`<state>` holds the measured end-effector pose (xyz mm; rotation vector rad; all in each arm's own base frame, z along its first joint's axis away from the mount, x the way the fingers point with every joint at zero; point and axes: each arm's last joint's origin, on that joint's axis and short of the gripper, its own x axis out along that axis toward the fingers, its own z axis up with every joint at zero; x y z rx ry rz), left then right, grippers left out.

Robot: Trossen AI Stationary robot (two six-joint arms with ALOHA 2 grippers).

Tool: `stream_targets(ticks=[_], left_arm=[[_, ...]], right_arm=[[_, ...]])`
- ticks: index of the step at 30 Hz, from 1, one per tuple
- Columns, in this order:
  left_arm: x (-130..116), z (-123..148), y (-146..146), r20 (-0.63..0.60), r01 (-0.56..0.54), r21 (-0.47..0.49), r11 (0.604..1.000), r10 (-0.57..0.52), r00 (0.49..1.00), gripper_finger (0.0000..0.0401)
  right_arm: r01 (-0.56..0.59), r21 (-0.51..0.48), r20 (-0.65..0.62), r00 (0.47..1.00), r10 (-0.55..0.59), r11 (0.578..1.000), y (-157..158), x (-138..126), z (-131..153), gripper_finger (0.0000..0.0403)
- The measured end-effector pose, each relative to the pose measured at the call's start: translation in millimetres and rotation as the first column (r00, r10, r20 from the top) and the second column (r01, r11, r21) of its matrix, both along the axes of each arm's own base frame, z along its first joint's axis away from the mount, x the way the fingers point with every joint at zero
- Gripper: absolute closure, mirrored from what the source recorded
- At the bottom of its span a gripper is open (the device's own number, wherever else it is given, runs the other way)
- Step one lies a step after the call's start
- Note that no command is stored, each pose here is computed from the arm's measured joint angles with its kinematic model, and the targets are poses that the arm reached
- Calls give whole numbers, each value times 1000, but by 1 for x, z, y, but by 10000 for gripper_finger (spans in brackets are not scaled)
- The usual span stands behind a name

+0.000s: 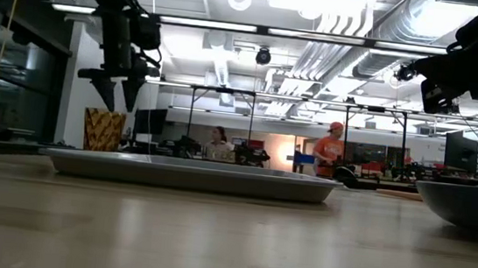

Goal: Pick and place plate/cup/fork/spoon on tray
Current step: Put the transparent brown glass on the top left of the gray tray

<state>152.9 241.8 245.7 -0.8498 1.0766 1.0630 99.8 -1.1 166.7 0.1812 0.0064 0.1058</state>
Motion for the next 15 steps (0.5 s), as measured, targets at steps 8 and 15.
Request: stream_targets(ticks=[8,15], left_arm=[[8,-32,12,-67,22,-97,995,-29,997,180],[10,-47,17,-97,37,-144,989,-52,994,187]], right_arm=[[4,0,0,1000,-4,1000,0,0,0,402],[3,0,0,1000,-3,1000,0,0,0,402]])
